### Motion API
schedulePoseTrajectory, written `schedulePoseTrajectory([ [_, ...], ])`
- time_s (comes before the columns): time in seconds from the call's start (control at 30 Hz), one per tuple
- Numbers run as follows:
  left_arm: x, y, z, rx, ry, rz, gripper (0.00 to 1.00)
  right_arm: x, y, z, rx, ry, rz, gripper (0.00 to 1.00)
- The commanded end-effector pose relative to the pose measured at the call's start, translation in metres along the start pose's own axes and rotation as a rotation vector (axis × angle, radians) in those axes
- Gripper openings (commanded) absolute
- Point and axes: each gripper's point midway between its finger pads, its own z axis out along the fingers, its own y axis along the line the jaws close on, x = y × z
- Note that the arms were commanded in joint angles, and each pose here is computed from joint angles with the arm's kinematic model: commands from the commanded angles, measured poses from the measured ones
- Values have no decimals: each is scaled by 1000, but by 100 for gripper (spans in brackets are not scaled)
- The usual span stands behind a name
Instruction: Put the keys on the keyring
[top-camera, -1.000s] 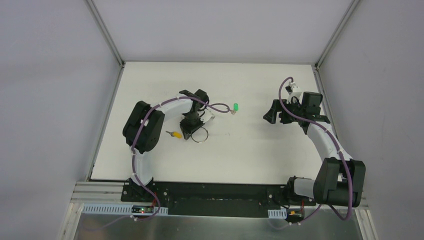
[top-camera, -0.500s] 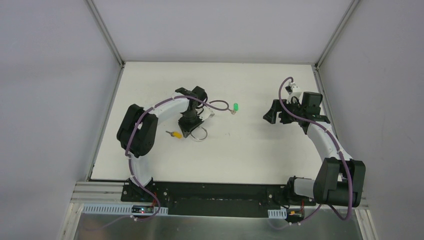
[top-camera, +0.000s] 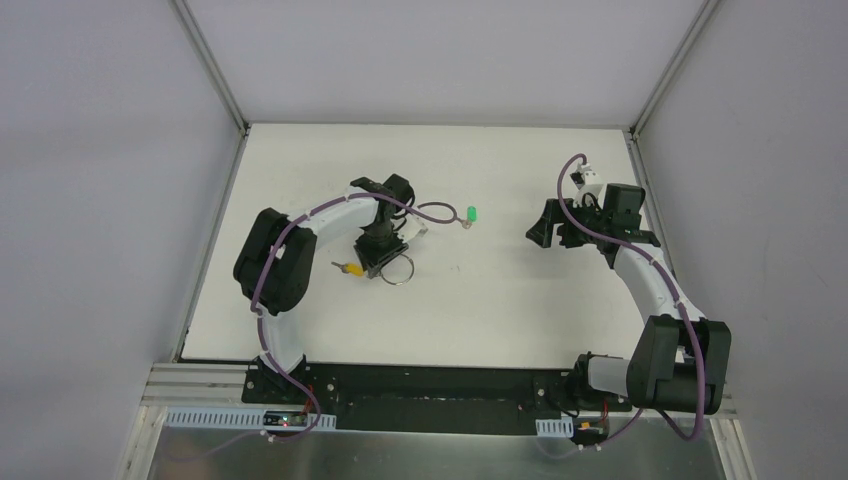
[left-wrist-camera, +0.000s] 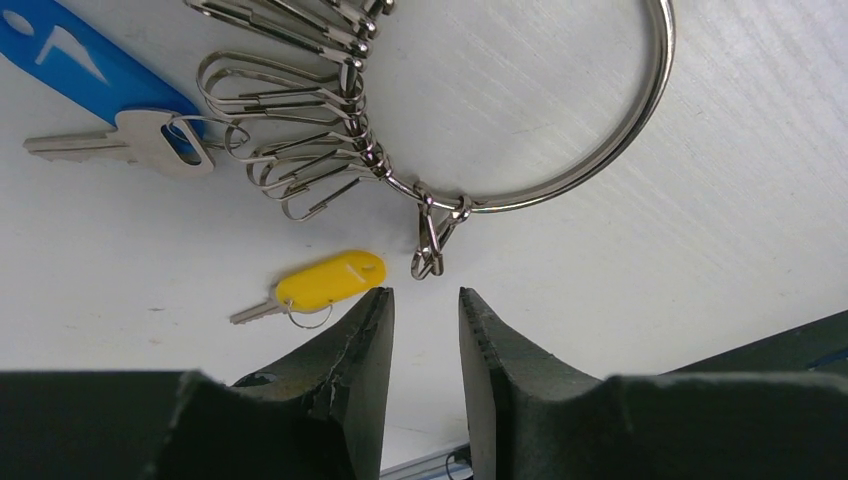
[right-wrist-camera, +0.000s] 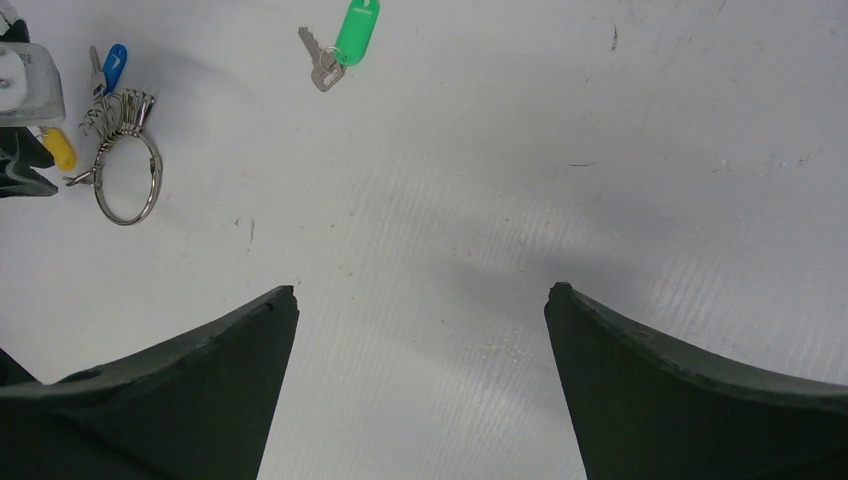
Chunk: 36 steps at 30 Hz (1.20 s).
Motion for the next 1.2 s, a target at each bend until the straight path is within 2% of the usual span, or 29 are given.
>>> schedulePoseTrajectory([
  [0.0, 2, 4, 2, -12, 11, -6, 30, -8, 4, -5, -18, -25, -27, 98],
  [0.27, 7, 7, 7, -15, 41, 44, 20, -5, 3, -4, -15, -16, -24, 98],
  [0.97, 12, 12, 19, -23, 68, 56, 16, -2, 1, -1, -17, 0, -17, 98],
  [1.17, 8, 24, 19, -94, 51, 44, 15, -1, 0, 0, -17, 6, -14, 98],
])
